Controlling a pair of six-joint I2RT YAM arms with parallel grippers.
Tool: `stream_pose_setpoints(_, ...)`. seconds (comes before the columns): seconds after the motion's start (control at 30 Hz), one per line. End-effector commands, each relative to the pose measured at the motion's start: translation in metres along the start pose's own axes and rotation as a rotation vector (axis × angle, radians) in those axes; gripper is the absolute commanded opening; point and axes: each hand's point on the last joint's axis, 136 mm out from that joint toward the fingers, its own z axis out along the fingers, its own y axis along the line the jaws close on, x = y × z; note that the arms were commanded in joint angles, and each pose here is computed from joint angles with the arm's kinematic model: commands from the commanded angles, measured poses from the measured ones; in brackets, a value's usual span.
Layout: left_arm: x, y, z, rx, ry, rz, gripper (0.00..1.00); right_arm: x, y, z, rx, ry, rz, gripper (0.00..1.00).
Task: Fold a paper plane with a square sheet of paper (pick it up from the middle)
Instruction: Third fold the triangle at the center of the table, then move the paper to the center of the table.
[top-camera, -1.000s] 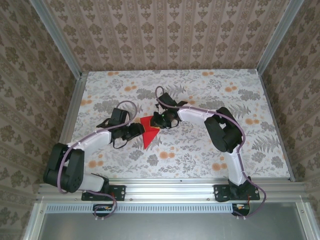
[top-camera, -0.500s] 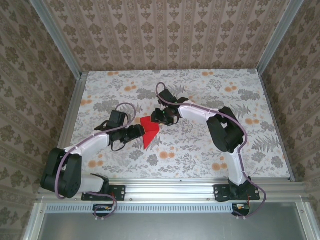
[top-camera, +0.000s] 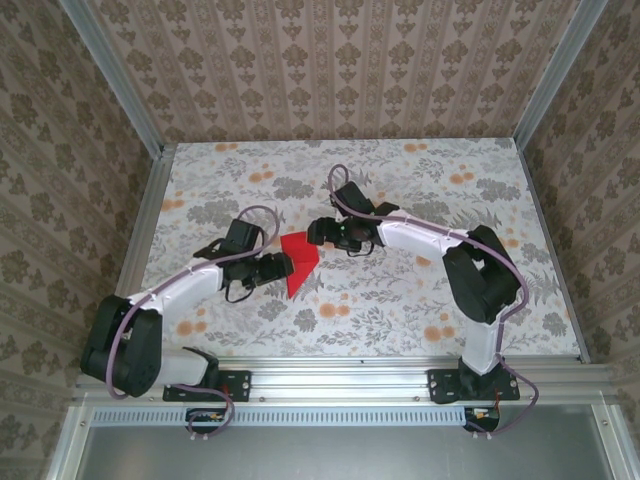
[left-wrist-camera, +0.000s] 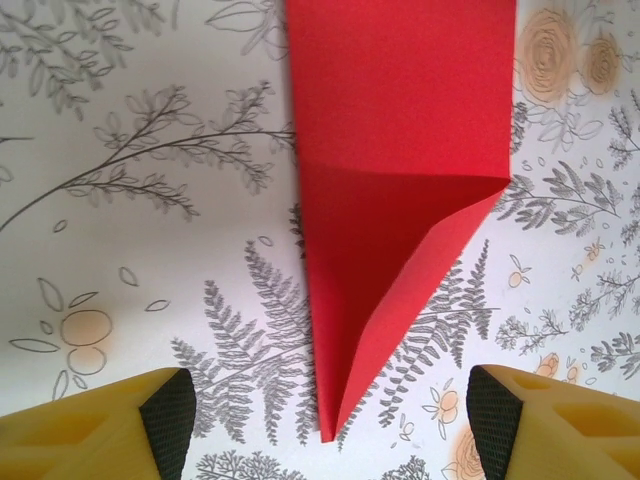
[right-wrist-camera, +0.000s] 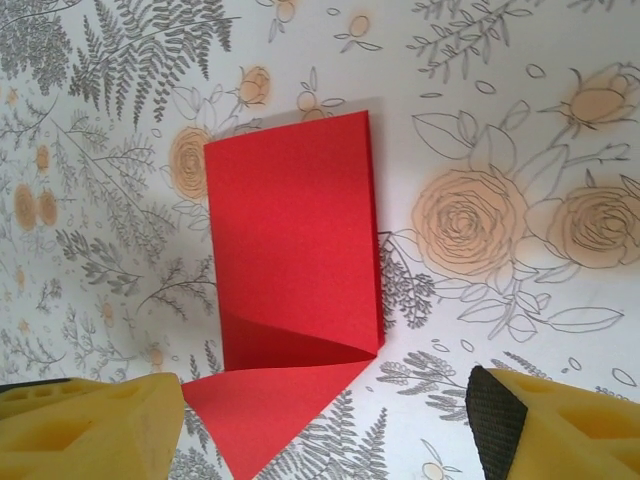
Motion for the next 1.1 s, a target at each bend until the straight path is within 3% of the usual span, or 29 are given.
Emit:
stream_pose_setpoints(0.0, -0.004, -0.005, 0.0, -0.033, 0.001, 0.052, 0.75, -0.01, 0.002, -0.012, -0.032, -0.068, 0.011, 0.77)
stream_pose_setpoints(0.43, -0.021, -0.008, 0.028, -0.094, 0.041, 0.091, 0.67, -0.015, 0.001, -0.012, -0.072, -0.113, 0.052, 0.77)
stream_pose_setpoints(0.77, -0.022, -0.001, 0.039, -0.14, 0.079, 0.121, 0.5, -0.012, 0.0, -0.018, -0.081, -0.121, 0.054, 0.78)
stream_pose_setpoints(1.07, -0.02, 0.008, 0.043, -0.186, 0.096, 0.12, 0.35, 0.008, -0.007, -0.006, -0.095, -0.057, 0.08, 0.8)
